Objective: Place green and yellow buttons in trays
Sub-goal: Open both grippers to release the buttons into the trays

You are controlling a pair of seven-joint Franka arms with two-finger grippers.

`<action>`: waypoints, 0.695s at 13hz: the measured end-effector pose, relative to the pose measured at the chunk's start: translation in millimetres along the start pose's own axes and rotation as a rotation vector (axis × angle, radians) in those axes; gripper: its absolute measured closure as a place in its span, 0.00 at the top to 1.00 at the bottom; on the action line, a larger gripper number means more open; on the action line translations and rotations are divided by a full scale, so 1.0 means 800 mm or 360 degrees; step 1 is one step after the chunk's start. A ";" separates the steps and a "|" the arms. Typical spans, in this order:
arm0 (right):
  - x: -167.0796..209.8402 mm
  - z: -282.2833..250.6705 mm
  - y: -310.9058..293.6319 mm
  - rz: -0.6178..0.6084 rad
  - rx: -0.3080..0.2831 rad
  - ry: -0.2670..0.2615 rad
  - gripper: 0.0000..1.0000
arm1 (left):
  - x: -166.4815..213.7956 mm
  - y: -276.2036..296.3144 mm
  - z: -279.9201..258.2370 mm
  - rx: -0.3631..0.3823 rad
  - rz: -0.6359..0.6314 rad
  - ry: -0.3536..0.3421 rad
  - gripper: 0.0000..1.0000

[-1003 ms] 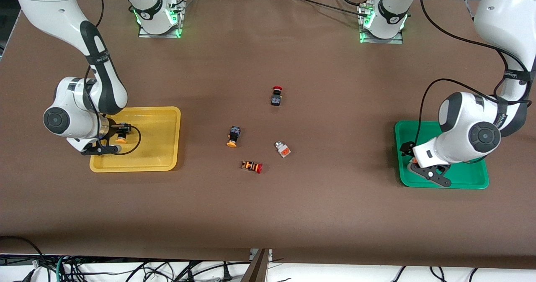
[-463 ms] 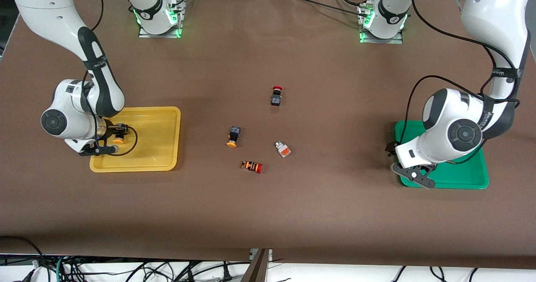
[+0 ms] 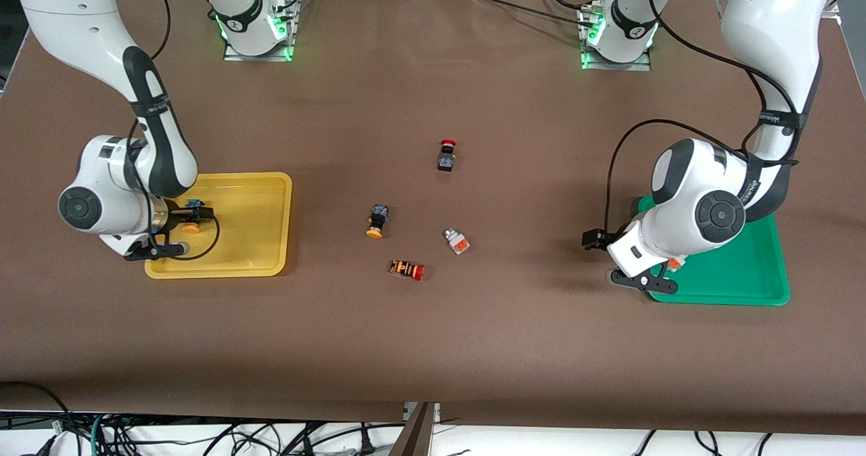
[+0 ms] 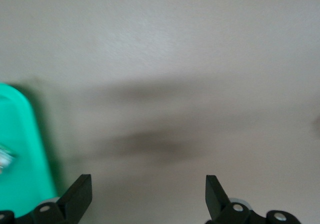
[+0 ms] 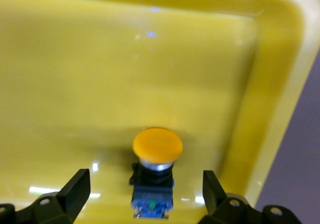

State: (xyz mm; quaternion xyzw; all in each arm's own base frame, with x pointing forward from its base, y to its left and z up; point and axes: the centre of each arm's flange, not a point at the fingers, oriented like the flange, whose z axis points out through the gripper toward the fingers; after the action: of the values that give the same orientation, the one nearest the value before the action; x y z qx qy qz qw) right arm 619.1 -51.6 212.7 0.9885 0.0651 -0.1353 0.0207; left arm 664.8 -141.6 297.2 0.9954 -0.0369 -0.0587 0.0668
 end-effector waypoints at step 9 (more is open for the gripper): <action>0.035 -0.095 -0.077 -0.0157 0.0045 0.0033 1.00 | 0.007 0.138 0.022 -0.0185 -0.0655 -0.0058 1.00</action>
State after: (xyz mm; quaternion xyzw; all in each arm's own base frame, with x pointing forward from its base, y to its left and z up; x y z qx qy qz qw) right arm 657.9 17.5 276.9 0.9856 0.1120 -0.1268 -0.0006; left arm 661.2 -253.8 294.5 0.9752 0.1694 -0.0911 0.1098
